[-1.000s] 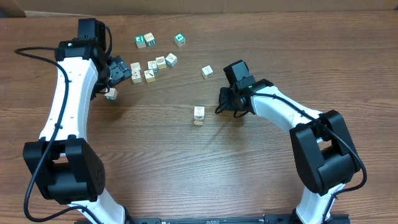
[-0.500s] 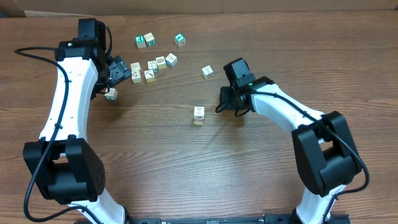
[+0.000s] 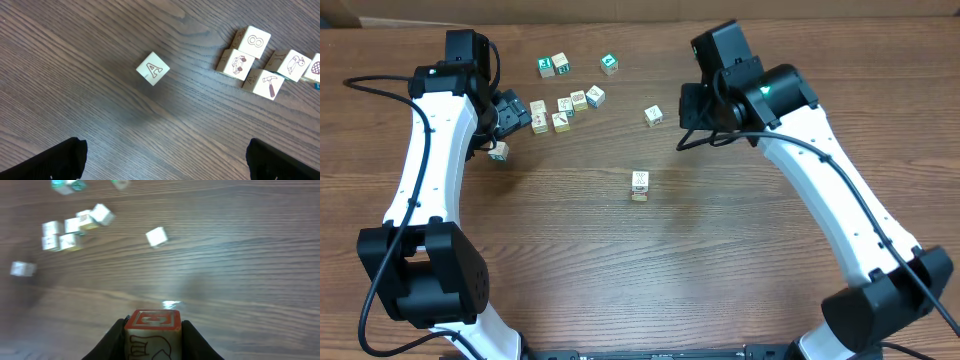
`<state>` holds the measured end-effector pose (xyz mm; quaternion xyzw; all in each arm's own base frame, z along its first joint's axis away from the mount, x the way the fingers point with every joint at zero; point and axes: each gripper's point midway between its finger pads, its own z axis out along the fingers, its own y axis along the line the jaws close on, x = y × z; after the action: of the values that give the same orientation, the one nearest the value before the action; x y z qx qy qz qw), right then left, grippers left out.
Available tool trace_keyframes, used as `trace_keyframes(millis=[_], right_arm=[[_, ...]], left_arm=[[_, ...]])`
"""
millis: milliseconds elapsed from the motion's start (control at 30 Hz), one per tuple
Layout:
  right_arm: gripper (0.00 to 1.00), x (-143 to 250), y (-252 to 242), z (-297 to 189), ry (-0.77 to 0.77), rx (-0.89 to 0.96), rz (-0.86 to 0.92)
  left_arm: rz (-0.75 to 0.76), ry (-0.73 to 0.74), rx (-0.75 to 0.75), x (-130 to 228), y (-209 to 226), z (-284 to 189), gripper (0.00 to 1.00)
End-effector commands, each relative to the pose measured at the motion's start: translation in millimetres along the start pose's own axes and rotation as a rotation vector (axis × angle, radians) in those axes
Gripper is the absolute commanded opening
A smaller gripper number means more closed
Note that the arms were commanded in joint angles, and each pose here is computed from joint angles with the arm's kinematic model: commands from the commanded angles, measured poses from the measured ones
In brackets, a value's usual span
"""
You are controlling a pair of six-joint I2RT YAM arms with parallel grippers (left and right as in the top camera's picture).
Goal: Form a tower
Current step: 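Swing the right gripper to center the elephant block over the stack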
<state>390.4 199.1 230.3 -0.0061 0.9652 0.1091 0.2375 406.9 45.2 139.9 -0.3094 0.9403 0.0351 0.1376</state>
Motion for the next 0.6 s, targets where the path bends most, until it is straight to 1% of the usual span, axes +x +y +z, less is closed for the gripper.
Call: trace_keyframes(millis=[0, 200, 367, 567], right_arm=[[0.25, 13.5, 28.7, -8.6, 0.010, -0.028, 0.022], [0.23, 47.6, 63.5, 4.2, 0.082, -0.031, 0.006], [0.22, 67.0, 66.0, 20.0, 0.101, 0.045, 0.048], [0.20, 84.8, 71.4, 37.3, 0.141, 0.073, 0.029]], left_arm=[[0.009, -0.024, 0.017, -4.8, -1.9, -9.5, 1.00], [0.009, -0.024, 0.017, -4.7, -1.9, -9.5, 0.99], [0.009, -0.024, 0.017, -4.8, -1.9, -9.5, 1.00], [0.009, -0.024, 0.017, -4.7, -1.9, -9.5, 1.00]])
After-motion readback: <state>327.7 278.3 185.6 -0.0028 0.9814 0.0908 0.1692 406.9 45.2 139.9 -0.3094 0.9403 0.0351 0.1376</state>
